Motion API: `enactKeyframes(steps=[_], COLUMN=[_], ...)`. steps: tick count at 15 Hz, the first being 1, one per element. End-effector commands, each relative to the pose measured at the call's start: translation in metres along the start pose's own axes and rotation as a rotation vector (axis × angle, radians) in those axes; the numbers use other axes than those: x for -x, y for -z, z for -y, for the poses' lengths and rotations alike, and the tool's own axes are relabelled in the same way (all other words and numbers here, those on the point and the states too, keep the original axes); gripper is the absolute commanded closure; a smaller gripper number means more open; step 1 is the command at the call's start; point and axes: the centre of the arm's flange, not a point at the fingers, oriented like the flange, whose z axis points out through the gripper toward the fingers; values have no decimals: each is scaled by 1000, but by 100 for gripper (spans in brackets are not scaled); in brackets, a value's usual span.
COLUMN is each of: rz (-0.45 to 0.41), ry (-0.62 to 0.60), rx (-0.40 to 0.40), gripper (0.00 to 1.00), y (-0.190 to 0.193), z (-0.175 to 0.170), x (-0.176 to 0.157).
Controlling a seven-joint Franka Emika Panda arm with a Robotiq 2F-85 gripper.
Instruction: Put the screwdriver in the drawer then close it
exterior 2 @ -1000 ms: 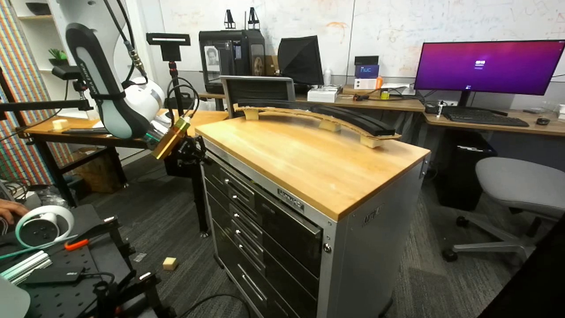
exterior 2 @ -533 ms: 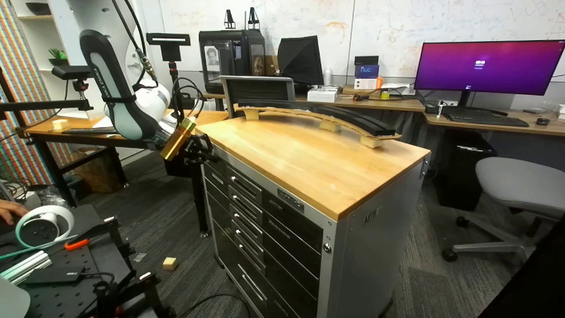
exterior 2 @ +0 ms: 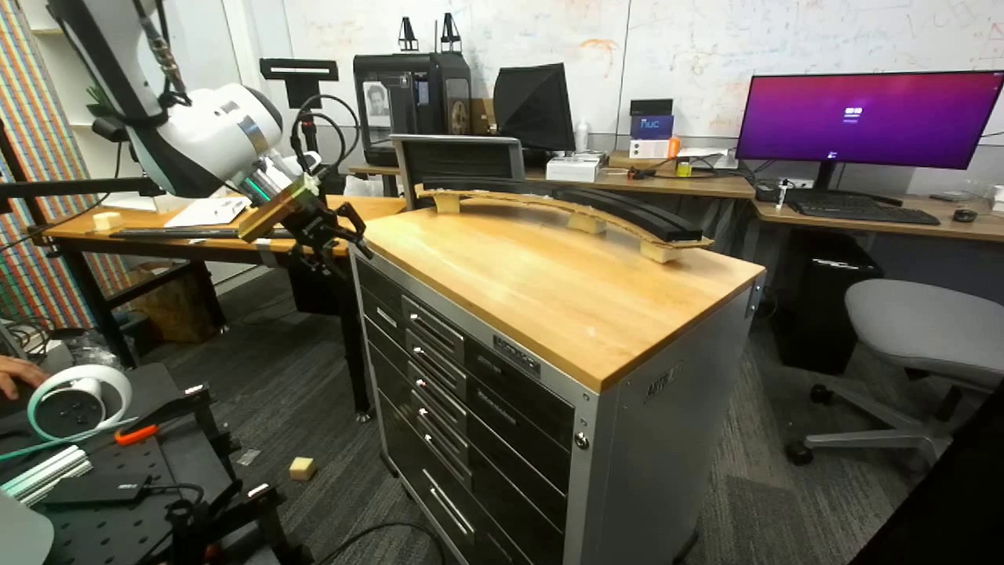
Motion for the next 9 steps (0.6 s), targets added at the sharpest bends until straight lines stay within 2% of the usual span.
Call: enactKeyframes(steps=[1,3,6,7,9], rz=[74,88,85,86,77], ry=[-121,-206,-286,-255,-279], rx=[-95,-145,-285,-228,-259], gripper=[1,0,0,0,0], y=[70,89,114,63,72], z=[-48,-69,-101,-66,-79], x=[24,26,28,14,13])
